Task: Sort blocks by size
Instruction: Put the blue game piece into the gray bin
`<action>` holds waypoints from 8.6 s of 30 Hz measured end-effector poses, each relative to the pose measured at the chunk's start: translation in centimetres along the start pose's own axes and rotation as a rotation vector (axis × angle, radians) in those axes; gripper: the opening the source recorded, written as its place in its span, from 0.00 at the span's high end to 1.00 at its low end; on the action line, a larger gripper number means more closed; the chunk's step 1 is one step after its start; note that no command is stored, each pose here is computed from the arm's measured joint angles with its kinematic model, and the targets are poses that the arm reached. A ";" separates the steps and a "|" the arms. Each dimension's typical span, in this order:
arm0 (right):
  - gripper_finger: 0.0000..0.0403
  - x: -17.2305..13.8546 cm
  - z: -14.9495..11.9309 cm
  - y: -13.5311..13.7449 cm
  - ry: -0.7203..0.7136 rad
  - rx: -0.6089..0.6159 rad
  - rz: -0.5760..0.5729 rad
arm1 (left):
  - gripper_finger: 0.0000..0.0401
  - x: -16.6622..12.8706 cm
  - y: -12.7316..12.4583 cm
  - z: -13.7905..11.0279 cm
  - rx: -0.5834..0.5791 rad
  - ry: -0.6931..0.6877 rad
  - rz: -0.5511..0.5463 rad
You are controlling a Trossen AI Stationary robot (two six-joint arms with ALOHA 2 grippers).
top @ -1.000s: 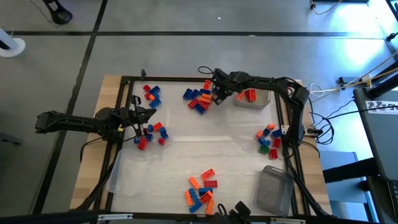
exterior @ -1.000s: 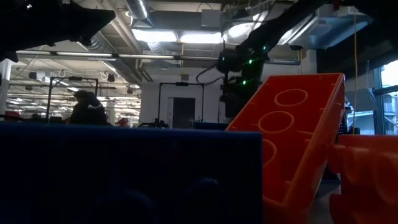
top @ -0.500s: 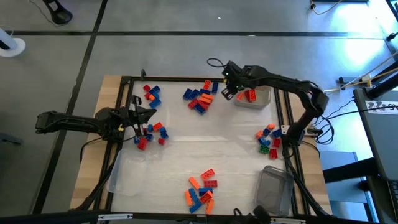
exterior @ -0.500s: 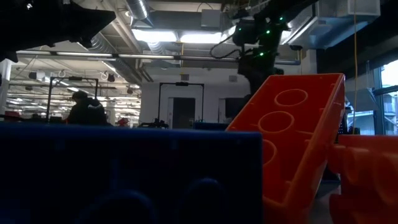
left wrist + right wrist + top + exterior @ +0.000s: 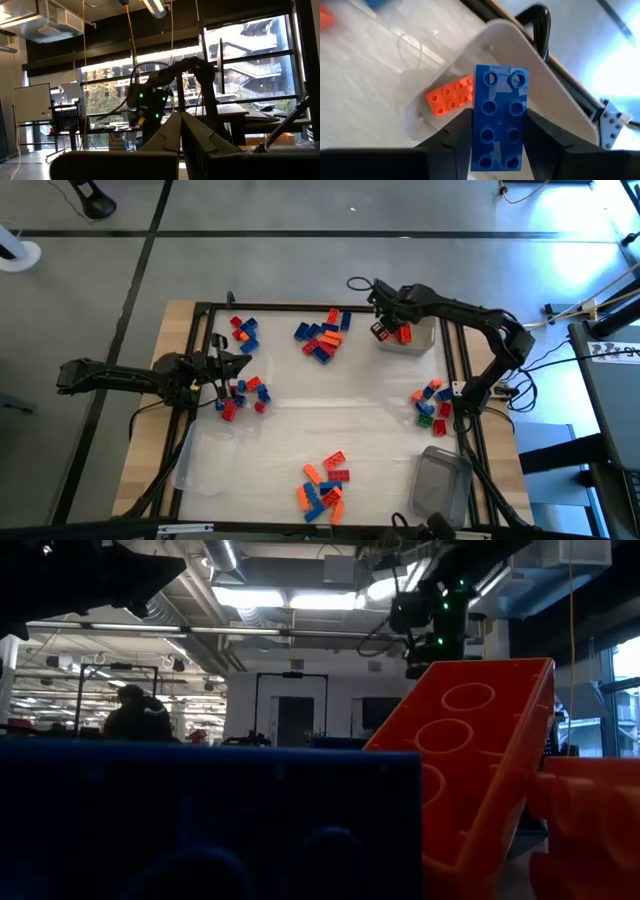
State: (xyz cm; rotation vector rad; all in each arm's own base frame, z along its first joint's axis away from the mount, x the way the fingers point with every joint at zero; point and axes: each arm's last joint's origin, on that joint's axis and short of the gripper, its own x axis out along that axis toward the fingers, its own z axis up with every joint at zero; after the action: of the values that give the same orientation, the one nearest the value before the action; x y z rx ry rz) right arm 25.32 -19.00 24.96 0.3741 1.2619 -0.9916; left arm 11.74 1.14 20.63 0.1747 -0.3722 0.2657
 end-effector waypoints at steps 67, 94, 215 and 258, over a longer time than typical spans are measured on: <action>0.41 -3.0 0.0 15.4 -0.561 -0.369 0.532 | 1.00 0.0 0.1 0.5 0.032 -0.050 0.011; 0.41 5.1 -0.9 20.6 -0.534 -0.661 0.361 | 1.00 0.0 0.1 0.5 0.034 -0.052 0.012; 0.41 3.5 -4.4 20.7 -0.371 -0.597 0.089 | 1.00 0.0 0.1 0.5 0.023 -0.051 0.012; 0.41 3.4 -7.2 24.7 -0.355 -0.285 0.291 | 1.00 0.0 0.1 0.5 0.023 -0.048 0.011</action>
State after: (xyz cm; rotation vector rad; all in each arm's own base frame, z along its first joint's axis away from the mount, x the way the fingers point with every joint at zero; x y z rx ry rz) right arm 40.23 -1.54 12.99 0.1441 0.9734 -0.5872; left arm 11.54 1.13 21.06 0.2024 -0.4177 0.2769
